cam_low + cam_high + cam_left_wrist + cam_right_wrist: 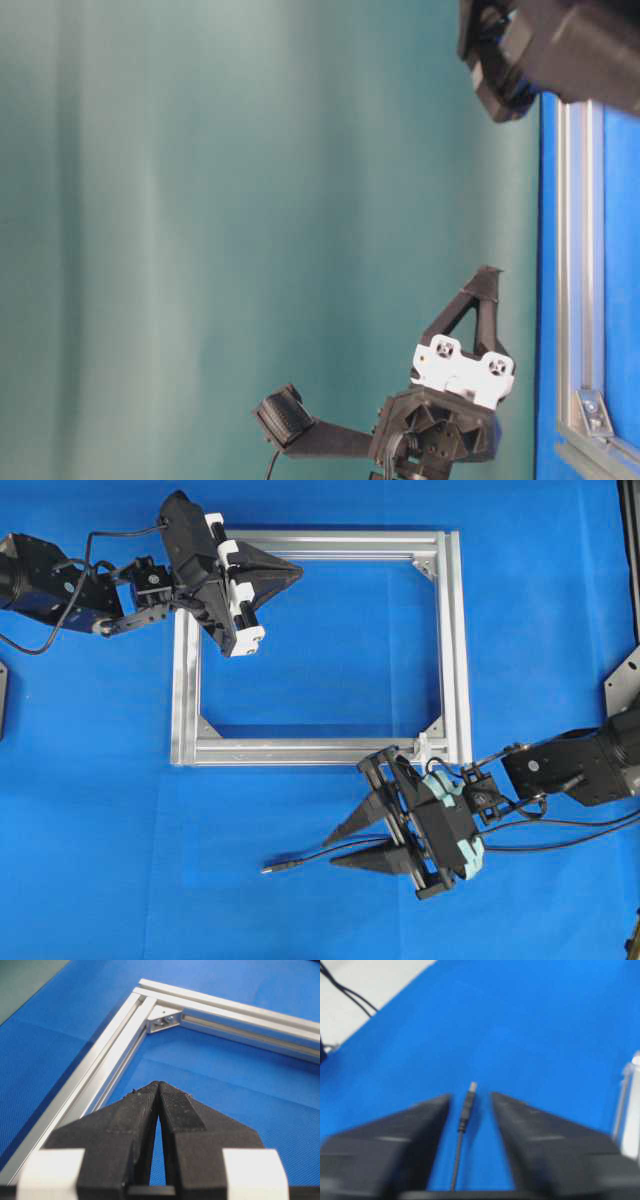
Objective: Insert the wire through the string loop located on the right side.
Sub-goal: 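Lower the open right gripper over the black USB cable end, then close the right gripper on the cable just behind the USB plug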
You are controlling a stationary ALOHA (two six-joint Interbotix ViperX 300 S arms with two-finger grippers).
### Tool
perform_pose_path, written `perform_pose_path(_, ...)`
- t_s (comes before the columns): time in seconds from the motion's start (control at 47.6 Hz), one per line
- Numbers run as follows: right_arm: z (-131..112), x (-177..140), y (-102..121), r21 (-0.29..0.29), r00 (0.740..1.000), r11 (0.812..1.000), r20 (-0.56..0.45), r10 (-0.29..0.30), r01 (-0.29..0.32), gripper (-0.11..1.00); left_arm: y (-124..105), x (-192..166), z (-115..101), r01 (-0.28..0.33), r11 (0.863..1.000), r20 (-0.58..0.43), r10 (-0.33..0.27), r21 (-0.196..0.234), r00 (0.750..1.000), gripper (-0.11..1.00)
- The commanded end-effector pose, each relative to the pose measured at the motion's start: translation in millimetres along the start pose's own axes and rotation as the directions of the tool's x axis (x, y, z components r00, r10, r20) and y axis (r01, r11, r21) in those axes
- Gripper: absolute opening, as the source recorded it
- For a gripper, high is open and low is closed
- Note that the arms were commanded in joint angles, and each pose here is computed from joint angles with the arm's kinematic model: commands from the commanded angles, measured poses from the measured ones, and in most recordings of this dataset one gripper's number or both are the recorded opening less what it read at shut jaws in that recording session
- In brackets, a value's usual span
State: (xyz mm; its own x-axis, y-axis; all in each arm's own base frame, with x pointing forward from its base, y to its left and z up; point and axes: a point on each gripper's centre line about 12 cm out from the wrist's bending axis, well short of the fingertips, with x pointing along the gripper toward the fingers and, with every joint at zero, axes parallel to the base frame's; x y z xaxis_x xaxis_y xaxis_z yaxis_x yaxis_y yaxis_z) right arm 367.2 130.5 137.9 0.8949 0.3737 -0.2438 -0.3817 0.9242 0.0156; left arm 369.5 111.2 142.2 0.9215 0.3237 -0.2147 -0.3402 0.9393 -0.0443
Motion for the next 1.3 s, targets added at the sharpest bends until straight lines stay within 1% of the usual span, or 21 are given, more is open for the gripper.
perform_pose_path(0.0, 15.1, -1.6, 2.3, 0.001, 0.999, 1.000, 0.043, 0.004, -0.004, 0.45, -1.7, -0.9, 16.1, 0.006, 1.000, 0.047, -0.006, 0.000, 0.999, 0.00)
perform_pose_path(0.042, 15.1, -1.6, 2.6, 0.003, 0.999, 1.000, 0.043, 0.004, -0.004, 0.59, -1.7, -0.9, 16.1, 0.006, 1.000, 0.047, -0.006, 0.000, 0.999, 0.00)
perform_pose_path(0.126, 15.3, -1.6, 2.8, 0.007, 0.999, 1.000, 0.045, 0.001, -0.002, 0.83, -1.6, -1.0, 15.0, 0.006, 1.000, 0.044, -0.006, 0.000, 0.999, 0.00)
perform_pose_path(0.168, 15.3, -1.6, 2.4, 0.011, 0.999, 1.000, 0.045, -0.002, 0.001, 0.91, -2.3, -0.9, 16.1, 0.008, 1.000, 0.047, -0.008, 0.000, 0.999, 0.00)
perform_pose_path(0.189, 15.3, -1.6, 2.3, 0.012, 0.999, 1.000, 0.045, -0.003, 0.002, 0.92, -1.7, -0.7, 15.5, 0.006, 1.000, 0.046, -0.006, 0.000, 0.999, 0.00)
perform_pose_path(0.294, 14.7, -1.8, 1.3, 0.022, 0.999, 1.000, 0.043, -0.011, 0.010, 0.86, -1.7, -0.9, 16.1, 0.006, 1.000, 0.047, -0.006, 0.000, 0.999, 0.00)
perform_pose_path(0.399, 11.4, -1.7, 0.1, 0.039, 0.999, 0.999, 0.034, -0.025, 0.024, 0.87, -1.7, -0.7, 15.4, 0.006, 1.000, 0.044, -0.006, 0.000, 0.999, 0.00)
perform_pose_path(0.546, -1.8, 4.2, 0.3, 0.073, 0.999, 0.996, 0.001, -0.045, 0.045, 0.87, -1.7, -0.4, 16.1, 0.006, 1.000, 0.047, -0.006, 0.000, 0.999, 0.00)
perform_pose_path(0.735, -27.7, 16.9, 2.6, 0.107, 0.996, 0.992, -0.056, -0.065, 0.071, 0.87, -1.6, -1.0, 15.0, 0.006, 1.000, 0.044, -0.006, -0.001, 0.999, 0.00)
perform_pose_path(0.945, -41.7, 31.4, 3.3, 0.123, 0.994, 0.989, -0.075, -0.076, 0.085, 0.86, -1.6, -1.0, 15.0, 0.006, 1.000, 0.044, -0.006, -0.001, 0.999, 0.00)
perform_pose_path(1.071, -49.2, 34.1, 1.6, 0.135, 0.992, 0.986, -0.092, -0.090, 0.102, 0.86, -1.6, -1.4, 14.9, 0.006, 1.000, 0.043, -0.006, -0.004, 0.999, 0.00)
perform_pose_path(1.282, -51.3, 34.8, 1.2, 0.138, 0.991, 0.985, -0.097, -0.093, 0.106, 0.86, -2.2, -1.5, 14.7, 0.008, 1.000, 0.041, -0.007, -0.004, 0.999, 0.00)
